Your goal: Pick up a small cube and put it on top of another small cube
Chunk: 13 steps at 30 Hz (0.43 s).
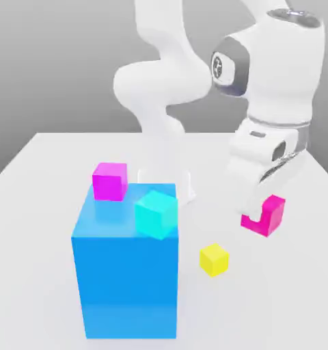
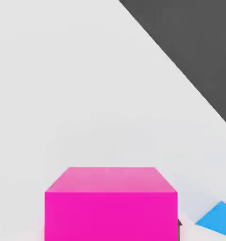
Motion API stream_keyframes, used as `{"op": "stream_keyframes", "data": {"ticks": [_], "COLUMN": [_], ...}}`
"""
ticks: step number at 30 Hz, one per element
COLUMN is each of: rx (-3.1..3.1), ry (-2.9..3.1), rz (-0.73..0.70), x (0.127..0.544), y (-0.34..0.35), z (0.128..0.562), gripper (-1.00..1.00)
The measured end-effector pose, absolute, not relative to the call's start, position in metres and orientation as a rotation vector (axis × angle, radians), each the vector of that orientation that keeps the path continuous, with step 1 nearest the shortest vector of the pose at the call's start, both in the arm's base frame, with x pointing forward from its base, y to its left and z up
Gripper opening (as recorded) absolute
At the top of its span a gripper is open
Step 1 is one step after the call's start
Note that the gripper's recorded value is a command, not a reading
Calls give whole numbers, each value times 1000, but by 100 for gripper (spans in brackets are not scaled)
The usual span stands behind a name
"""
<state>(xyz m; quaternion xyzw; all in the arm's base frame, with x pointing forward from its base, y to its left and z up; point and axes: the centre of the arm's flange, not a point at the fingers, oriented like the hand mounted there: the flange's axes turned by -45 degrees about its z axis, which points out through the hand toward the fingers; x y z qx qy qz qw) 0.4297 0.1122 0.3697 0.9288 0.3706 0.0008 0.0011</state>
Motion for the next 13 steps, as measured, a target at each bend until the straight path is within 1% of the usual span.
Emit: {"op": "stream_keyframes", "data": {"ticks": [3,5,6,7,9,10,13], "rx": [2968,3002,3011,3015,3019,3019,3019], "ry": [1031,939,913,900,889,888,888], "rz": [1,1,0,0,0,0,0], "x": [446,450,450,450,450,450,450], "y": [54,13,2,-4,-9,-10,-10], "z": [416,448,449,442,417,406,406], "gripper": [-100,-100,-100,-100,-100,100,100]}}
